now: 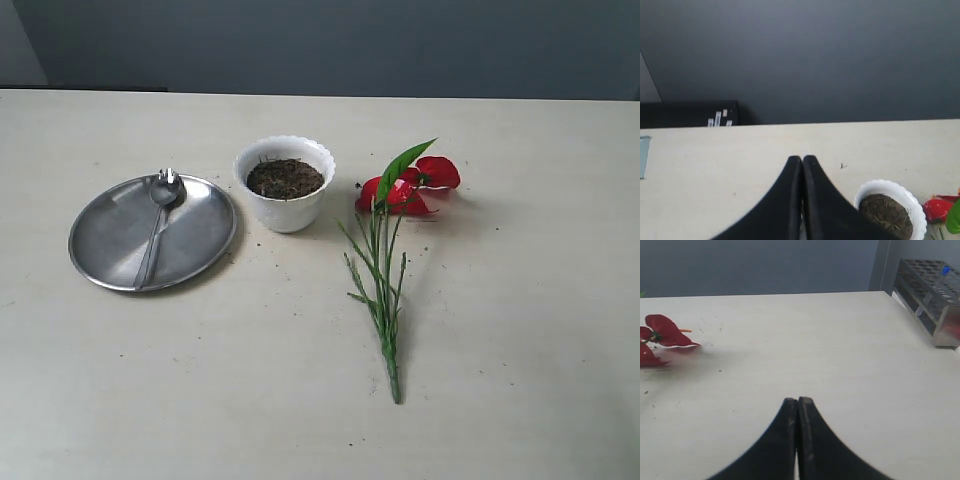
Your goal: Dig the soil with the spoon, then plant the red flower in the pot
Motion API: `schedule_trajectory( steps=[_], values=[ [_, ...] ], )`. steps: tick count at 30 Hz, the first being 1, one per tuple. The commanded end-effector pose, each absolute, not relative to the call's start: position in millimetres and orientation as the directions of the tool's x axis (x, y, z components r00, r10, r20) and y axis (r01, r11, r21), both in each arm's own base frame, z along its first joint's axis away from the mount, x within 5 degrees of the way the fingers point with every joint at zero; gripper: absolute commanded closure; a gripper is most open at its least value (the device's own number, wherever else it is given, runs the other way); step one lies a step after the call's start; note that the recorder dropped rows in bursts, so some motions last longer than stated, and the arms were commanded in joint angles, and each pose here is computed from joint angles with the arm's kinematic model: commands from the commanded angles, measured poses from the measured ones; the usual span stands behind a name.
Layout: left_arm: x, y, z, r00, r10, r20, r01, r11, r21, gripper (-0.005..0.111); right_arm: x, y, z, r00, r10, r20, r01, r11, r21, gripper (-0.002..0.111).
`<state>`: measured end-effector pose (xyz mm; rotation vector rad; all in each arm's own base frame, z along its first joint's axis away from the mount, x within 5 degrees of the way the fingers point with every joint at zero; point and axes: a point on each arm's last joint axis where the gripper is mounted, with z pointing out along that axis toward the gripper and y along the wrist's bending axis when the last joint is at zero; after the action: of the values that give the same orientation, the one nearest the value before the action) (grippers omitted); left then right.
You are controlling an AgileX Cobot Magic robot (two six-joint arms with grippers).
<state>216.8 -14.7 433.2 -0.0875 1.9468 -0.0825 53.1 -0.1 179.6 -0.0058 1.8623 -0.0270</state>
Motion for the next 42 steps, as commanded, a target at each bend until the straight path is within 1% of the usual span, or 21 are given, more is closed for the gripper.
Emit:
schedule_trajectory(
  steps=[1,7,10,18,28,33,38,42],
  values=[
    [175.7,-10.4,442.8,-0.259,-0.088,-0.962,-0.009,0.996,-0.088,0.106,53.1,-0.5,180.6,-0.272,-0.018,-0.962,0.017,1.000,-0.024,0.109],
    [125.6,-5.4,449.8,-0.130,-0.102,-0.986,0.006,0.995,-0.103,0.106,53.1,-0.5,180.6,-0.272,-0.018,-0.962,0.017,1.000,-0.024,0.109],
    [107.7,-1.5,451.1,-0.095,-0.073,-0.993,-0.010,0.997,-0.073,0.106,53.1,-0.5,180.6,-0.272,-0.018,-0.962,0.017,1.000,-0.024,0.109],
    [76.3,6.1,447.6,-0.128,-0.052,-0.990,-0.057,0.997,-0.045,0.106,53.1,-0.5,180.6,-0.272,-0.018,-0.962,0.017,1.000,-0.024,0.109],
    [37.8,11.4,449.6,-0.061,-0.062,-0.996,-0.068,0.996,-0.058,0.106,53.1,-0.5,180.6,-0.272,-0.018,-0.962,0.017,1.000,-0.024,0.109],
    [27.0,13.6,450.2,-0.034,-0.054,-0.998,-0.078,0.996,-0.051,0.106,53.1,-0.5,180.6,-0.272,-0.018,-0.962,0.017,1.000,-0.024,0.109],
    [16.6,19.9,450.8,-0.008,0.002,-1.000,-0.134,0.991,0.003,0.106,53.1,-0.5,180.6,-0.272,-0.018,-0.962,0.017,1.000,-0.024,0.109],
    [8.6,21.7,445.1,-0.049,-0.014,-0.999,-0.146,0.989,-0.007,0.106,53.1,-0.5,180.6,-0.272,-0.018,-0.962,0.017,1.000,-0.024,0.109]
  ],
)
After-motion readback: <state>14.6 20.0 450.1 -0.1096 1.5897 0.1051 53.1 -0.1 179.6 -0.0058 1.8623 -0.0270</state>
